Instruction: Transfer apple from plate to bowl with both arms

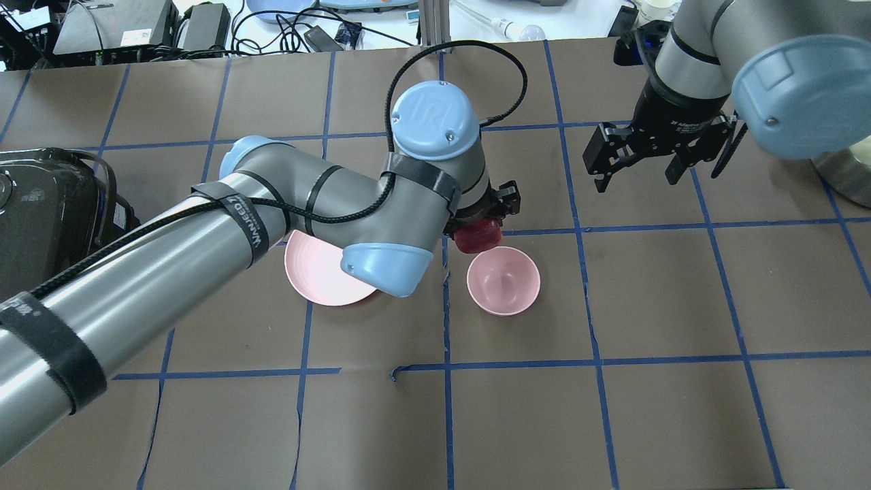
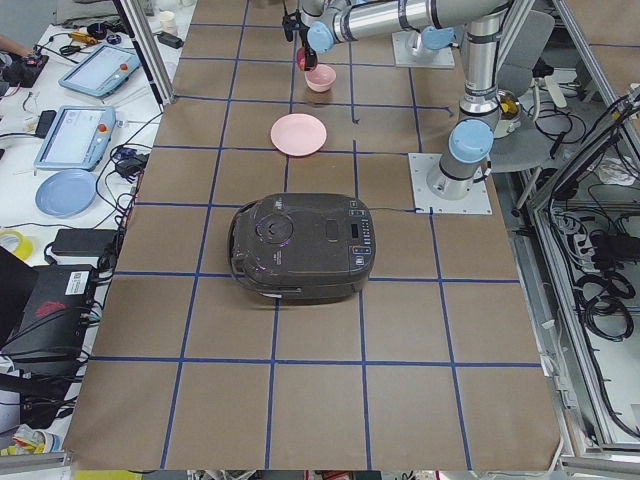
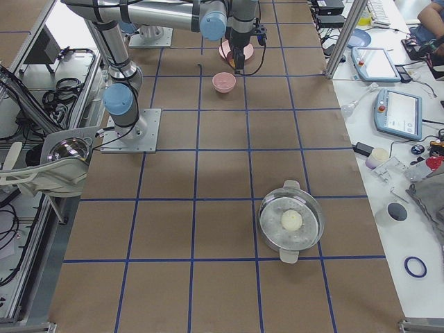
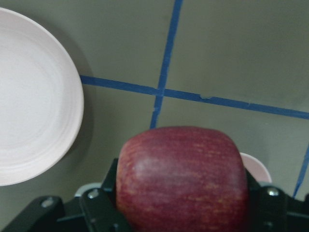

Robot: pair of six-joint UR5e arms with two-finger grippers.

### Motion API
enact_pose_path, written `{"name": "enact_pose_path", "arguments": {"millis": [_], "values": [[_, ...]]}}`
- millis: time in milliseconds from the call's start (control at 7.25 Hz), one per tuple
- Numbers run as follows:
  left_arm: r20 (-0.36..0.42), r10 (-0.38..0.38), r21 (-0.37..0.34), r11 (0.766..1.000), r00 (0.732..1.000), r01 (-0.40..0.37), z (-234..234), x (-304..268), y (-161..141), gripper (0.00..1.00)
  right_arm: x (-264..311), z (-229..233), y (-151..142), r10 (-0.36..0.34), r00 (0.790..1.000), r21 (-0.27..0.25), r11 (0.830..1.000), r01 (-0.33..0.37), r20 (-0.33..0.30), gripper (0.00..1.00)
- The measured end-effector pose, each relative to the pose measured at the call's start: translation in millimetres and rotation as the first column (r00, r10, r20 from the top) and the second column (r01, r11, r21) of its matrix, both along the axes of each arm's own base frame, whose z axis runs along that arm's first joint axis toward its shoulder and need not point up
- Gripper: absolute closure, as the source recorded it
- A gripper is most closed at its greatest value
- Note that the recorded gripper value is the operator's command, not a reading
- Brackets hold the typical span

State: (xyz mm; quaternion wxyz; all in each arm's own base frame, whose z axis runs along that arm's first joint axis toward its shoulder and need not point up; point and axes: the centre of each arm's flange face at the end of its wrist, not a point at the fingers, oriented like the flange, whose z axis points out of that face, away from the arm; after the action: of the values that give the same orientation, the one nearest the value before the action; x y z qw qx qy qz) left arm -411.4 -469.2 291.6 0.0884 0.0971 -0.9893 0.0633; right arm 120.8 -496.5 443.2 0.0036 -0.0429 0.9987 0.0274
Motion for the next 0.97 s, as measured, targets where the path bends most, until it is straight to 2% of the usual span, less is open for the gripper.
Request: {"name": "enact_pose_path", "arguments": {"millis": [276, 552, 690, 966], "values": [[0.026, -0.009, 0.041, 0.999, 1.000, 0.008, -41.2, -18.4, 7.1, 0.49, -0.7, 9.0, -0.2, -0.012, 1.000, 0.000, 1.000, 0.012, -0.014, 0.00], [0.039, -0.013, 0.062, 0.998, 0.999, 0.010, -60.1, -33.2, 17.3, 0.31, -0.2, 17.5, 1.3, -0.014, 1.000, -0.012, 1.000, 0.013, -0.017, 0.00], [0.039, -0.008, 0.065, 0.998, 0.999, 0.006, -63.3, -37.1, 21.2, 0.02, 0.6, 22.7, 2.5, -0.013, 1.000, -0.024, 1.000, 0.013, -0.017, 0.00], [0.045, -0.009, 0.072, 0.997, 0.999, 0.006, -68.1, -39.7, 26.9, 0.00, 1.0, 29.4, 3.1, -0.014, 1.000, -0.045, 0.999, 0.013, -0.017, 0.00]]}}
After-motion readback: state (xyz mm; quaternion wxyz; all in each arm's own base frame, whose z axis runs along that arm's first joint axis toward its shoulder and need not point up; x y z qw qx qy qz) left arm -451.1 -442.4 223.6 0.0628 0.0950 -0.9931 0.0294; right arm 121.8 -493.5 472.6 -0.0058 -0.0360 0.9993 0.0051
